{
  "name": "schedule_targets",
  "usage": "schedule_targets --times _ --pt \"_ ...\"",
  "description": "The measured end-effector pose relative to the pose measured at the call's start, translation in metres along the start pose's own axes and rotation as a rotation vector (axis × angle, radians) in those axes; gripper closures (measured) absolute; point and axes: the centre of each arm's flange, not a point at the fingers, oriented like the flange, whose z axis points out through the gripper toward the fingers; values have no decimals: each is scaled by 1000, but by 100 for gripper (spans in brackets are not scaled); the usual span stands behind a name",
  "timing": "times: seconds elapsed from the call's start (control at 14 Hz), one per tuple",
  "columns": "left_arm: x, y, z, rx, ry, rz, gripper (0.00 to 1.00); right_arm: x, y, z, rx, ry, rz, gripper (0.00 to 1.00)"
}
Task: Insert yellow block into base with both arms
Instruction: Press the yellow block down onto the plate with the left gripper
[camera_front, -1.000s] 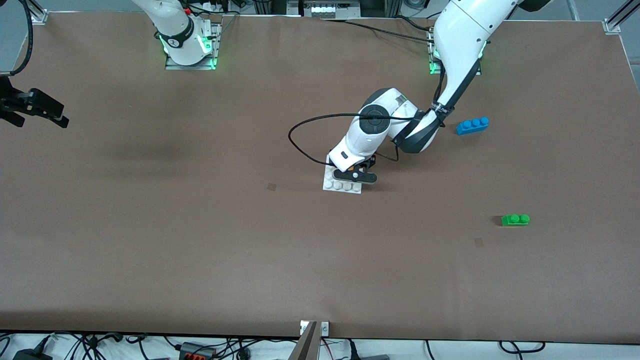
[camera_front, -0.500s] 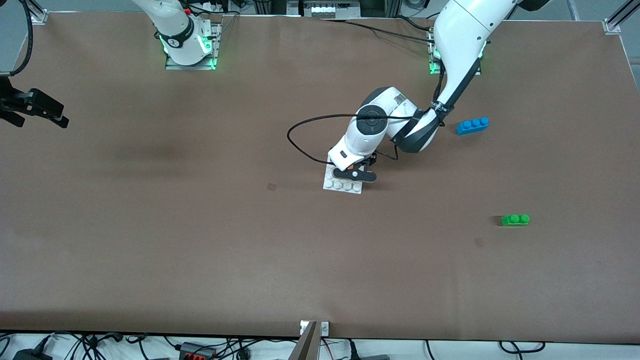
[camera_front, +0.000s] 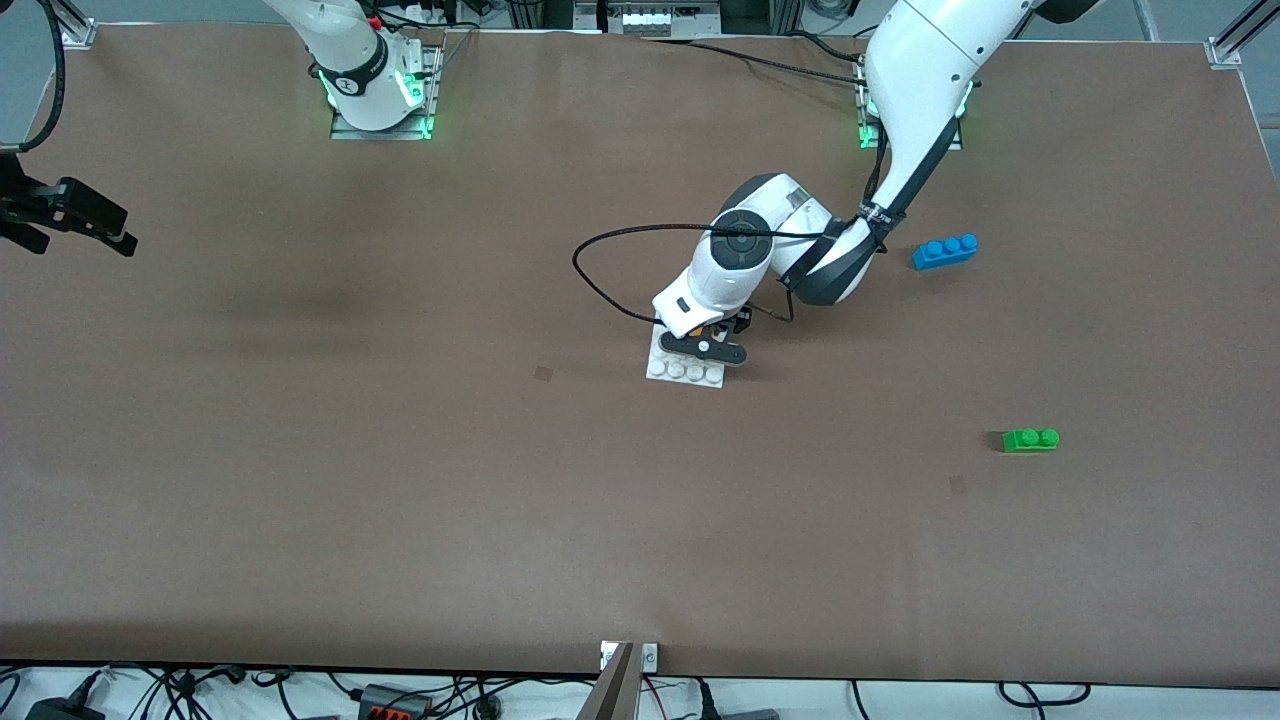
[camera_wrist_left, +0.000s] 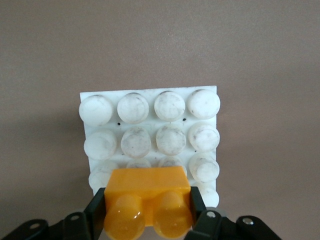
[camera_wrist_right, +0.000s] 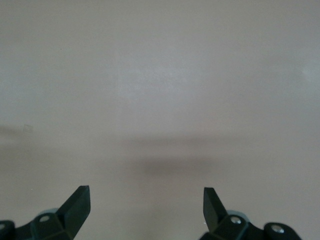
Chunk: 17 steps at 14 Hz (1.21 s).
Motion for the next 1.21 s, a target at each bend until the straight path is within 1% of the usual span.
schedule_targets --times 0.36,0.93,1.21 --pt "2 0 1 -9 10 14 32 0 0 0 0 0 1 0" --pt "0 5 1 15 30 72 32 0 0 0 0 -1 1 0" --pt "0 5 1 16 32 75 32 0 1 1 0 -1 3 0"
